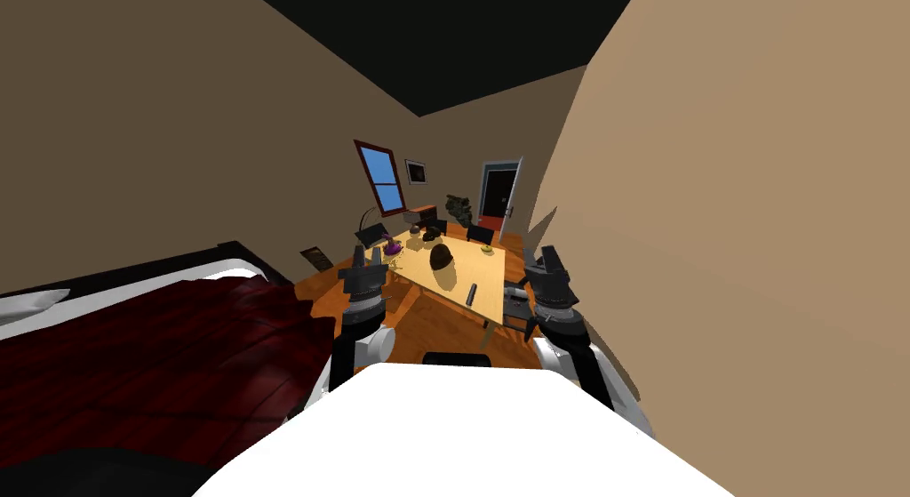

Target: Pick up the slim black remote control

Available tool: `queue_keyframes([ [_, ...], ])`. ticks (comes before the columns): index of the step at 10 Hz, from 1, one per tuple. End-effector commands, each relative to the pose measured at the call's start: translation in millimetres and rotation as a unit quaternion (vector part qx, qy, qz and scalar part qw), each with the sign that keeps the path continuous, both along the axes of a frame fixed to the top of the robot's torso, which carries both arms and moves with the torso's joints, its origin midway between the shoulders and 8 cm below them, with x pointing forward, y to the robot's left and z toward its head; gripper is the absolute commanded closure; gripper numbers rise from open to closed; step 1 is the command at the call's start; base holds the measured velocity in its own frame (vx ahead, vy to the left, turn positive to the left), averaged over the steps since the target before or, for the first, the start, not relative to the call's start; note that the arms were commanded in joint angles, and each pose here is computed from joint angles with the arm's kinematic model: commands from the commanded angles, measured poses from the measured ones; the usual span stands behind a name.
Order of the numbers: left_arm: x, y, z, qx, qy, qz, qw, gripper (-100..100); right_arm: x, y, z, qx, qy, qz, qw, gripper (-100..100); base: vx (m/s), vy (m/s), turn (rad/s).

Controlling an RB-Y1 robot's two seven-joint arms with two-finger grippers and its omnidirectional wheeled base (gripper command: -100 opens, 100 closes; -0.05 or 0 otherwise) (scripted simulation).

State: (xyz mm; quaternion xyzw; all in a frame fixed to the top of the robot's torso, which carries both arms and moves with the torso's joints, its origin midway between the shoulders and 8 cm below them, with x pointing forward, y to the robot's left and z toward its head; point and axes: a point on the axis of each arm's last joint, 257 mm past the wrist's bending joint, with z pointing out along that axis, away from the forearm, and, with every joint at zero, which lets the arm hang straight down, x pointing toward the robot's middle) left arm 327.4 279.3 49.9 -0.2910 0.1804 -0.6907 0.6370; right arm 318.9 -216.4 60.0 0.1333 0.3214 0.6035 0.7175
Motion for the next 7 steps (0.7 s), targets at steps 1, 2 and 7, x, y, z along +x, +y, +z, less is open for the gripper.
queue_keyframes([
  [1, 0, 0.0, 0, 0.000, 0.000, 0.000, 1.0000, 0, 6, 14, -12, -0.051, 0.006, 0.000, 0.9987, -100, -0.105, -0.084, 0.383],
  [2, 0, 0.0, 0, 0.000, 0.000, 0.000, 1.0000, 0, 10, 21, -22, -0.082, 0.010, 0.000, 0.9966, -100, -0.111, -0.094, 0.364],
  [7, 0, 0.1, 0, 0.000, 0.000, 0.000, 1.0000, 0, 25, 43, -62, -0.196, 0.021, -0.005, 0.9803, -100, -0.059, -0.061, 0.232],
])
